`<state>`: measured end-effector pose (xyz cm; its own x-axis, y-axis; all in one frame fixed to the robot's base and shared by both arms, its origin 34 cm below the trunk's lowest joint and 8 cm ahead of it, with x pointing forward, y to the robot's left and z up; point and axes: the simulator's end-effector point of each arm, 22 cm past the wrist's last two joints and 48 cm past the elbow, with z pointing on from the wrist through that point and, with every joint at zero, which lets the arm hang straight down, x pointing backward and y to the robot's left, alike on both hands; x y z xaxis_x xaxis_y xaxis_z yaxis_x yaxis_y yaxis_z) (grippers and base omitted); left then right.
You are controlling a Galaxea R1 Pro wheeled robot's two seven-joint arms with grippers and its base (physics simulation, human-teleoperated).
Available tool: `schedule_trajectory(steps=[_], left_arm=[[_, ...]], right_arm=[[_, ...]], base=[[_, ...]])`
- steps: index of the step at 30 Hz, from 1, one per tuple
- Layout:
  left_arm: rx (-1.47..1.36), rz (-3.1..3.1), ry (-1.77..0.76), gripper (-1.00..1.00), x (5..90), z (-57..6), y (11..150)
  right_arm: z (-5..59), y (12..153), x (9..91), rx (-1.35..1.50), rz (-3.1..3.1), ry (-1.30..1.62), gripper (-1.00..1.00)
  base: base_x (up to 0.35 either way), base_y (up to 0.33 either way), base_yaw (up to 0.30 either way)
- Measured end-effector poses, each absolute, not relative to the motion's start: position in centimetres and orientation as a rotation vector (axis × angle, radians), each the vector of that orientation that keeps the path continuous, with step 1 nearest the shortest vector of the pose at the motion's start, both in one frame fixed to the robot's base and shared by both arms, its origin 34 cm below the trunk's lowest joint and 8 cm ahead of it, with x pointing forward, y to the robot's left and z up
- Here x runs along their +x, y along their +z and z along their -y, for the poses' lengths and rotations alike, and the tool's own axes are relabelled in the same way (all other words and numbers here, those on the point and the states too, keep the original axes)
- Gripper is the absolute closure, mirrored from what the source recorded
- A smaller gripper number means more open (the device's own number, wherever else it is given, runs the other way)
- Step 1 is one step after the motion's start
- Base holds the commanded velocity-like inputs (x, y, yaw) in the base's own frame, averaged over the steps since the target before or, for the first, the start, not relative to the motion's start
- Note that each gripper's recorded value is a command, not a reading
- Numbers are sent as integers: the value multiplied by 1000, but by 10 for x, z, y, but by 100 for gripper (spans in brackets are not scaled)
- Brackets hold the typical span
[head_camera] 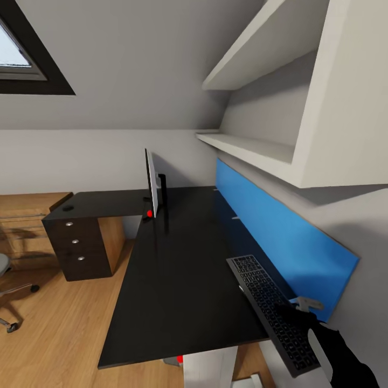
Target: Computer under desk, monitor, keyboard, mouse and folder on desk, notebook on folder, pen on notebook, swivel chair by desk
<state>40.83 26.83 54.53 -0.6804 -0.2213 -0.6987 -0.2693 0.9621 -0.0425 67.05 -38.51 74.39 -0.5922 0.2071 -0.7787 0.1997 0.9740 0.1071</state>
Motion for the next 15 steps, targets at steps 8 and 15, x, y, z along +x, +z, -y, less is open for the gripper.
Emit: schedule_trajectory(steps=[8,15], left_arm=[[-341,-2343,81,-100,408,-268,540],[-341,-2343,81,-100,408,-268,541]], right_arm=[[385,744,673,280,-2208,10,-100],[385,744,673,280,-2207,9,-100]], base=[[0,0,0],[0,0,0]])
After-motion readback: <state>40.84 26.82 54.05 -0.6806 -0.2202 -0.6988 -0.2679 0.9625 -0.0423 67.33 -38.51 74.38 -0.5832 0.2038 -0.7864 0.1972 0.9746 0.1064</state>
